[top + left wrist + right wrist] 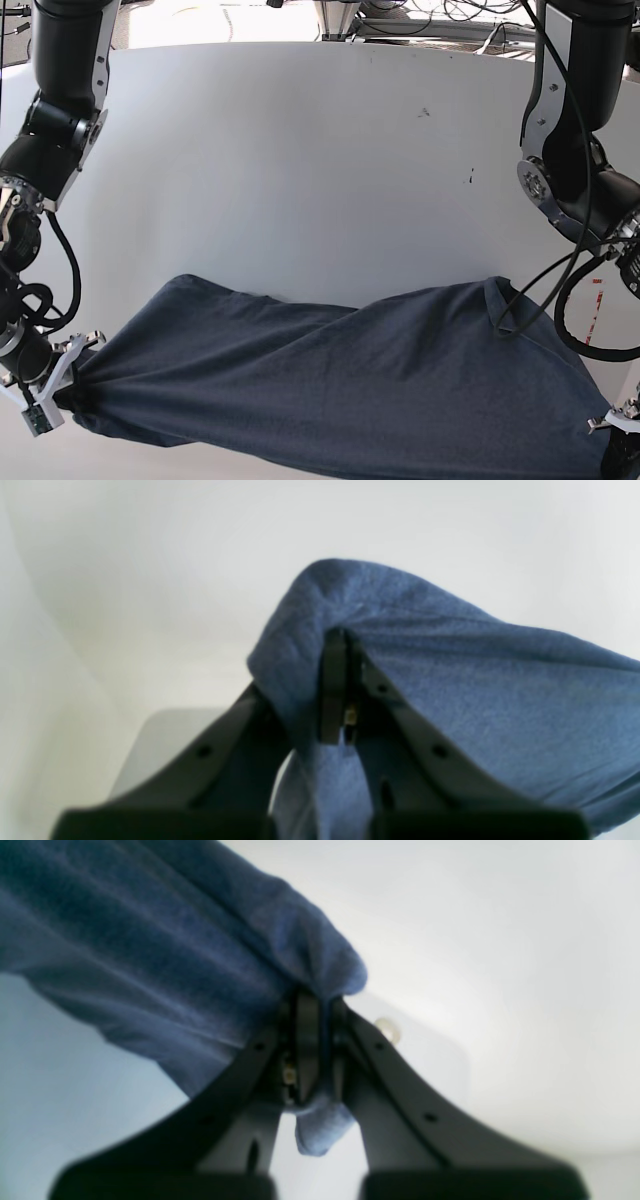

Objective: Fold the T-shirt properly
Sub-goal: 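Lay the shirt down by sweeping both grippers back across the table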

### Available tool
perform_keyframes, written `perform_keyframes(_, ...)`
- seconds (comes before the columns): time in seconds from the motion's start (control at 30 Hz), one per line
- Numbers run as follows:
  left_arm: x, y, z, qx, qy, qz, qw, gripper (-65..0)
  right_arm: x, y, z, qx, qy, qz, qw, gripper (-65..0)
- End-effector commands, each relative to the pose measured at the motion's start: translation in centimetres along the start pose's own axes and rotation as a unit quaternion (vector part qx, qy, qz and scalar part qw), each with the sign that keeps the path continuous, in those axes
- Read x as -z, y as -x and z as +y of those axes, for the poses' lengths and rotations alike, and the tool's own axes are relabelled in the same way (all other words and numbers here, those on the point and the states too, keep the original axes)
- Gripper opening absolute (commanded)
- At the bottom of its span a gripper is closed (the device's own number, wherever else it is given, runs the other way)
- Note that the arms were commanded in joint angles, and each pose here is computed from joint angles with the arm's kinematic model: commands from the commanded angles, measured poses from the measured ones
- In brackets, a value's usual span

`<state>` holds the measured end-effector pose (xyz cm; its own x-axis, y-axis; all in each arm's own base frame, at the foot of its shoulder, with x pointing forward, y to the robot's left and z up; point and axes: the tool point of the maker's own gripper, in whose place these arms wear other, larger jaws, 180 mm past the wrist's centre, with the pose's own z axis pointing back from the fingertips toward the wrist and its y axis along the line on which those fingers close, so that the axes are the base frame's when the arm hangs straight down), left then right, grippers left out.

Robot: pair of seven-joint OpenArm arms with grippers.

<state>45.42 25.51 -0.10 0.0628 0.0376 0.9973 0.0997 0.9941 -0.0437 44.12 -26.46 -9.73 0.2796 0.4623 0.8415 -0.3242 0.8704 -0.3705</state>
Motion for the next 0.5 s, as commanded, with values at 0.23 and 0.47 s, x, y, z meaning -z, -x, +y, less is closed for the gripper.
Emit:
perform_keyframes(0.23, -2.6, 10.1, -1.1, 0.002, 0.017, 0.081, 0.997, -65.0, -2.1, 9.0, 6.7, 0.062, -0.039, 0.039, 0.9965, -65.0)
perform_keyframes(0.47, -7.1, 18.6, -0.7, -0.036, 0.021, 0.167, 0.985, -65.0, -4.2, 14.3, 11.7, 0.103, -0.064, 0.082, 0.9892, -65.0)
